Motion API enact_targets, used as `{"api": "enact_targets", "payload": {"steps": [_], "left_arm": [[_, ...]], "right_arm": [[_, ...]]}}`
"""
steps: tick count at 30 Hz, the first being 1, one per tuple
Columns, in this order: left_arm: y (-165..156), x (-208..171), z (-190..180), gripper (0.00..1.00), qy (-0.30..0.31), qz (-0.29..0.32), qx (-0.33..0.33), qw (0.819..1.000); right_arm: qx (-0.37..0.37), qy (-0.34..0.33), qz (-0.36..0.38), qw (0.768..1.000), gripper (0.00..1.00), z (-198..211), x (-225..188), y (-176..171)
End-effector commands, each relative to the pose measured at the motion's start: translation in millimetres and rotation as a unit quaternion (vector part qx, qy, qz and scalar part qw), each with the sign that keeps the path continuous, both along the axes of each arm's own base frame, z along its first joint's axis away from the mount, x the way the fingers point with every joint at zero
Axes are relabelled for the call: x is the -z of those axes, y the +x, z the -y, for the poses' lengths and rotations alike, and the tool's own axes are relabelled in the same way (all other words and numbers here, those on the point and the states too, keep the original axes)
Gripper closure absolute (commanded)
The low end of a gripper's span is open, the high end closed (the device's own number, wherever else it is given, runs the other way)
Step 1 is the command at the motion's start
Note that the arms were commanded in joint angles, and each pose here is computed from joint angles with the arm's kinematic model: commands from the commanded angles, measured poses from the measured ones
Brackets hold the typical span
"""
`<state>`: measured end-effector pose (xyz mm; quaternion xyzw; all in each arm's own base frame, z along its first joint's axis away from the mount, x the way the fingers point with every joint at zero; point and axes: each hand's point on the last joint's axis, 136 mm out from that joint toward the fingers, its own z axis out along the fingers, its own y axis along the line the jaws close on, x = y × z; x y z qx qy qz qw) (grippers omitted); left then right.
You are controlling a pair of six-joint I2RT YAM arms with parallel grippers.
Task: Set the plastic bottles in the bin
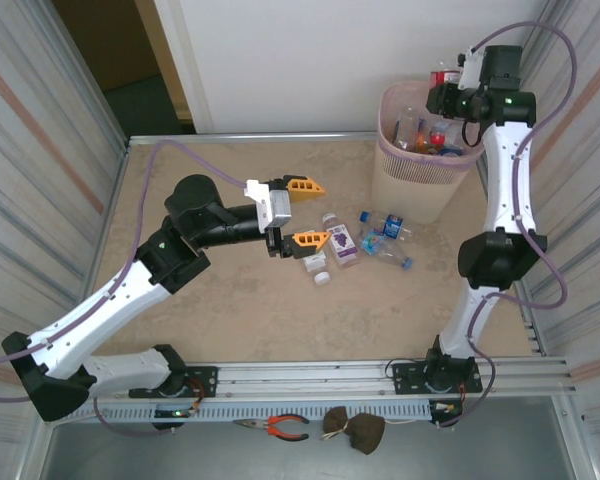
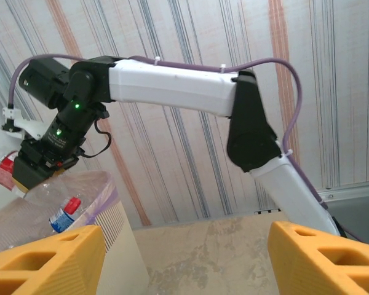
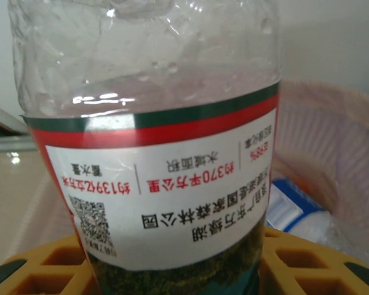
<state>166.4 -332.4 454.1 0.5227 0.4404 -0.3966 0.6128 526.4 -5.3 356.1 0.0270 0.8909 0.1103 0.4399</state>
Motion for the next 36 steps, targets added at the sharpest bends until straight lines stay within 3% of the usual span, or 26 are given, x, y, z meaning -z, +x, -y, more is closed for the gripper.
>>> {"api": "enact_targets", "payload": {"steps": [1, 14, 22, 26, 36], "left_arm": [[-0.9, 3.7, -0.2, 0.29, 0.005, 0.005, -0.003, 1.0], [0.2, 8.1, -1.9, 0.29, 0.014, 0.002, -0.01, 1.0], [-0.6, 7.4, -3.9, 0.29, 0.011, -0.001, -0.013, 1.0], [0.3, 7.8, -3.5, 0.29, 0.01, -0.003, -0.014, 1.0], [5.2, 11.8, -2.1, 0.29, 0.013, -0.017, -0.023, 1.0]], "right_arm": [[0.002, -0.018, -0.089, 0.996, 0.53, 5.1, 35.4, -19.1], [0.007, -0.049, -0.243, 0.969, 0.52, 18.1, 135.9, -24.6], [0.013, -0.062, -0.301, 0.952, 0.47, 25.9, 178.4, -27.2], [0.014, -0.059, -0.3, 0.952, 0.38, 24.1, 176.5, -27.3], [0.026, -0.055, -0.206, 0.977, 0.16, 19.7, 101.2, -27.0]]}}
